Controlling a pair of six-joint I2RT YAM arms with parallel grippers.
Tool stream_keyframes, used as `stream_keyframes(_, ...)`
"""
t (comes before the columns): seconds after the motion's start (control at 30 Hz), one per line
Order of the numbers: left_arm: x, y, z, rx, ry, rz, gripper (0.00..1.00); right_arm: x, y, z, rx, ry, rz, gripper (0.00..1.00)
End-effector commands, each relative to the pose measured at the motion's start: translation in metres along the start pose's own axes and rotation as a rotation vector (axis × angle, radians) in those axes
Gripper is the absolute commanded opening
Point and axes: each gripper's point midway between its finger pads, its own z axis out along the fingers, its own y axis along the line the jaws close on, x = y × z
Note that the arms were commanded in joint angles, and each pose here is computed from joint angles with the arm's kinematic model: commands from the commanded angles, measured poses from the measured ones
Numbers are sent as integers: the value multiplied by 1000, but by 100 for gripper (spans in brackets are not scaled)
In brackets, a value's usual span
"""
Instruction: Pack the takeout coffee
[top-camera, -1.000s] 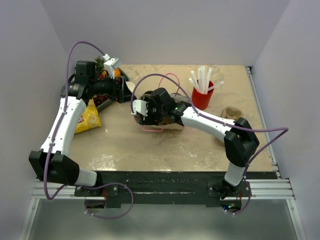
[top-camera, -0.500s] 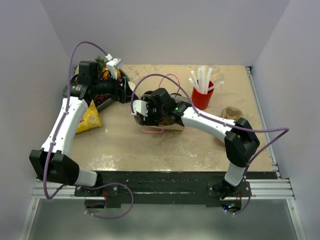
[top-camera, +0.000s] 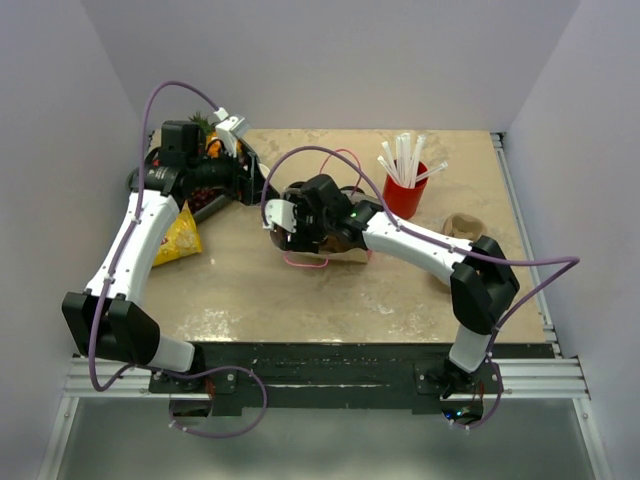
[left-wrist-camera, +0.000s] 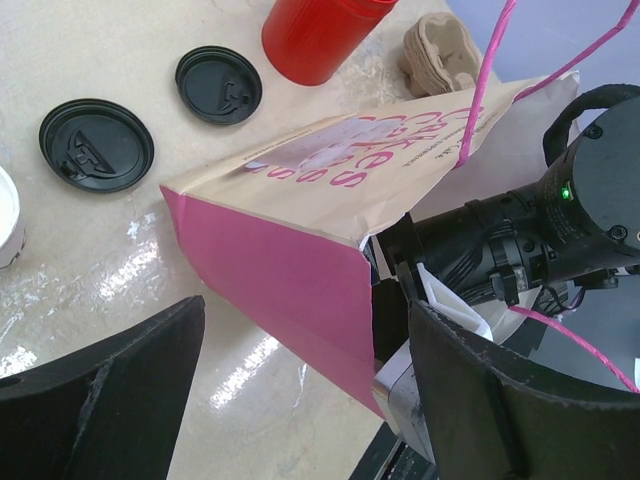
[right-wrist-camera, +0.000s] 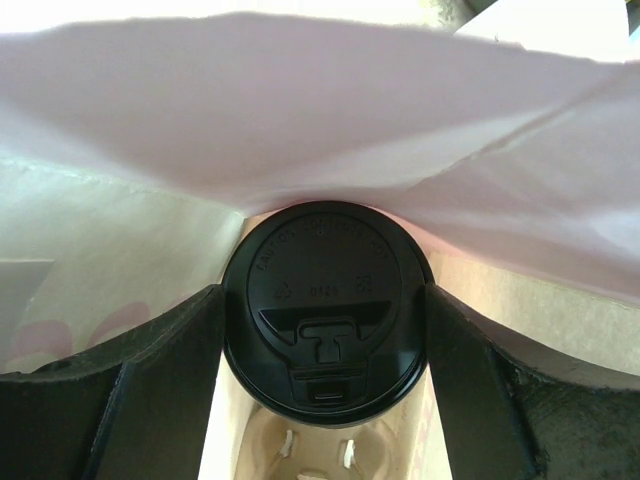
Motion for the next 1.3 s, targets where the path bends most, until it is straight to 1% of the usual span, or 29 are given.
stream_keyframes(0.0, 27, -33, 7, 146, 91, -58, 87, -11, -26, -18, 88, -12, 133, 67)
stream_keyframes(0.1, 26, -34, 7, 155, 88, -58, 88, -17, -31, -21, 103, -21, 143, 78)
stream_keyframes(0.13, 26, -35, 8, 161, 90, -62, 88, -21, -33, -23, 107, -28, 146, 84)
stream_keyframes(0.17, 26, -36, 8, 166, 89, -63, 88, -23, -34, -24, 111, -33, 156, 85)
stream_keyframes(0.23, 28, -38, 9, 178, 95, -64, 88, -25, -36, -25, 113, -38, 160, 92)
stream_keyframes(0.27, 29, -39, 9, 182, 97, -65, 88, -26, -37, -25, 116, -39, 163, 92)
stream_keyframes(0.3, 30, -40, 9, 187, 100, -65, 88, -27, -38, -25, 117, -41, 163, 99)
stream_keyframes(0.47, 30, -41, 10, 192, 102, -66, 88, -28, -41, -26, 129, -37, 172, 99)
stream_keyframes(0.7, 31, -43, 11, 211, 102, -72, 88, -40, -49, -38, 138, -43, 192, 99)
stream_keyframes(1.1, 34, -42, 14, 221, 111, -83, 88, -33, -46, -38, 118, 3, 177, 98)
stream_keyframes(1.17, 35, -42, 14, 223, 112, -84, 88, -30, -47, -37, 117, 19, 165, 95)
stream_keyframes(1.27, 35, -43, 14, 224, 112, -82, 88, -32, -45, -39, 99, 10, 128, 82)
